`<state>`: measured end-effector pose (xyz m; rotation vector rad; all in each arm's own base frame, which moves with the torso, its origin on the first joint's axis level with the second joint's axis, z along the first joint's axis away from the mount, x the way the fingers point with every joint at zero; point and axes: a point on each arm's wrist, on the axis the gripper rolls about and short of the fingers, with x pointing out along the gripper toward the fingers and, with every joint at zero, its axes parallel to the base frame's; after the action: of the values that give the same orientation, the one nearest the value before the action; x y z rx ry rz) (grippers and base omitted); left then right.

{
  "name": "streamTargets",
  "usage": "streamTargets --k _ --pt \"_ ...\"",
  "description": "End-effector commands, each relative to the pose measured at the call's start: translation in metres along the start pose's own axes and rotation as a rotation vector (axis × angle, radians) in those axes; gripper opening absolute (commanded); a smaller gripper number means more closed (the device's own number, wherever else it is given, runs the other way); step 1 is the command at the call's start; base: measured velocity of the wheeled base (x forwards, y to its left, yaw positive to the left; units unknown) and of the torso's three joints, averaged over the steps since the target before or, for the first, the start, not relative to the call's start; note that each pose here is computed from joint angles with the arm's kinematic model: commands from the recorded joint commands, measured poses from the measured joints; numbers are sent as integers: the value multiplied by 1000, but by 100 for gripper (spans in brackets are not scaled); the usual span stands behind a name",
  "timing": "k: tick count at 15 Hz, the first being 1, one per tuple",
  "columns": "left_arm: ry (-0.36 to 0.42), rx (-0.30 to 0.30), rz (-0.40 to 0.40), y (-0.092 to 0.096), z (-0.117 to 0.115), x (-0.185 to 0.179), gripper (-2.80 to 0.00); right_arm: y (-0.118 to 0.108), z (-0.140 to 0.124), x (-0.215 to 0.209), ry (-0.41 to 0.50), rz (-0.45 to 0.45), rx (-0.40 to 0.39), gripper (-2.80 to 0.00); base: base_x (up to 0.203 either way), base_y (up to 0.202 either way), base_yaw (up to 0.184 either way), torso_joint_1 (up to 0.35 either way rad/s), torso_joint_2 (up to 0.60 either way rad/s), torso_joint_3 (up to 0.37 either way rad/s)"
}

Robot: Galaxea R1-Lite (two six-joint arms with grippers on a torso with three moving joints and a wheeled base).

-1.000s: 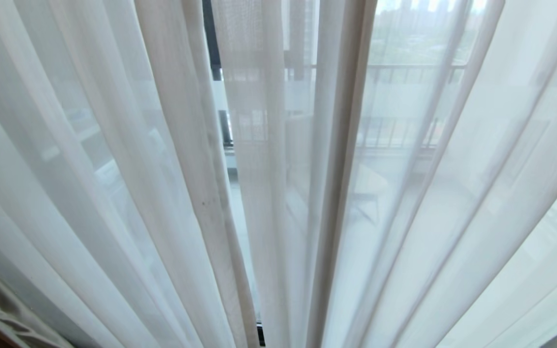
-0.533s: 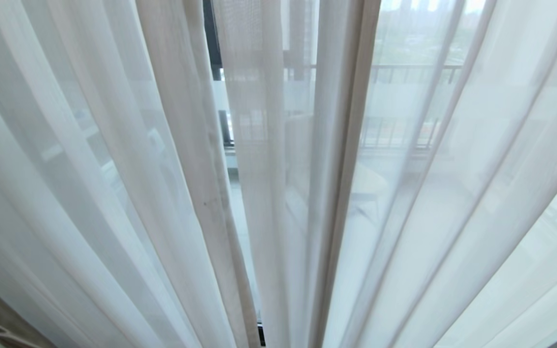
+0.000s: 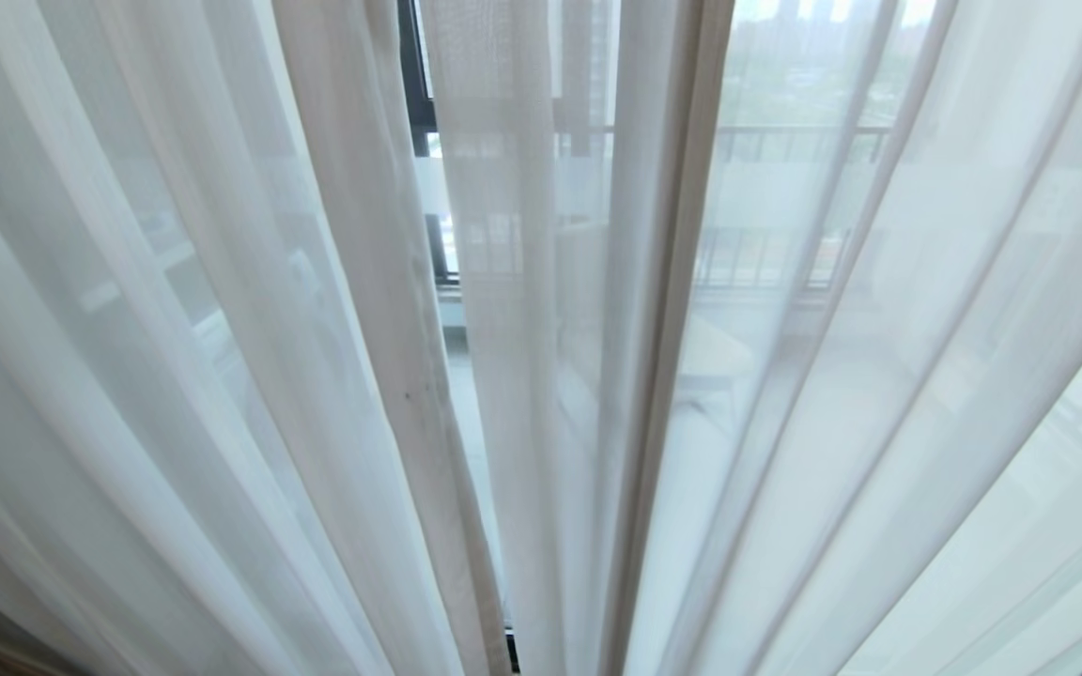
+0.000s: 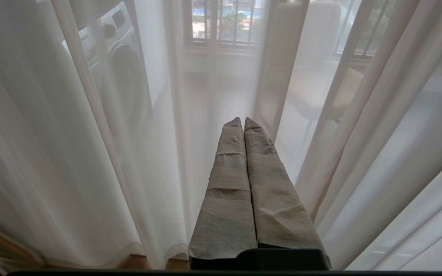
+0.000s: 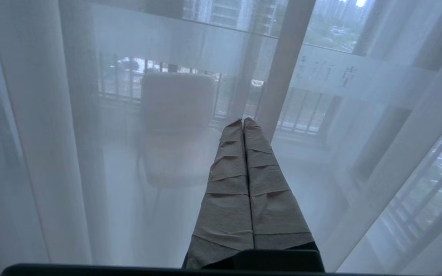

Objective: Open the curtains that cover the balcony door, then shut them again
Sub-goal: Pull the outer curtains open on both sides

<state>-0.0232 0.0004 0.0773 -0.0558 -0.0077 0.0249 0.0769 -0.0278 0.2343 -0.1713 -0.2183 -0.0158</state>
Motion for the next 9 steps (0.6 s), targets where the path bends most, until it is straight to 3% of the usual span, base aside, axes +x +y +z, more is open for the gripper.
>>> streamTargets --k 1,4,9 --pt "1 -1 1 0 0 0 -280 15 -16 -11 9 113 35 -280 0 0 0 0 0 0" --pt "1 -1 1 0 0 0 -280 33 -38 -32 34 220 84 -280 0 0 0 0 0 0" --pt "1 -1 1 0 0 0 -280 47 -70 -79 77 274 103 -280 0 0 0 0 0 0"
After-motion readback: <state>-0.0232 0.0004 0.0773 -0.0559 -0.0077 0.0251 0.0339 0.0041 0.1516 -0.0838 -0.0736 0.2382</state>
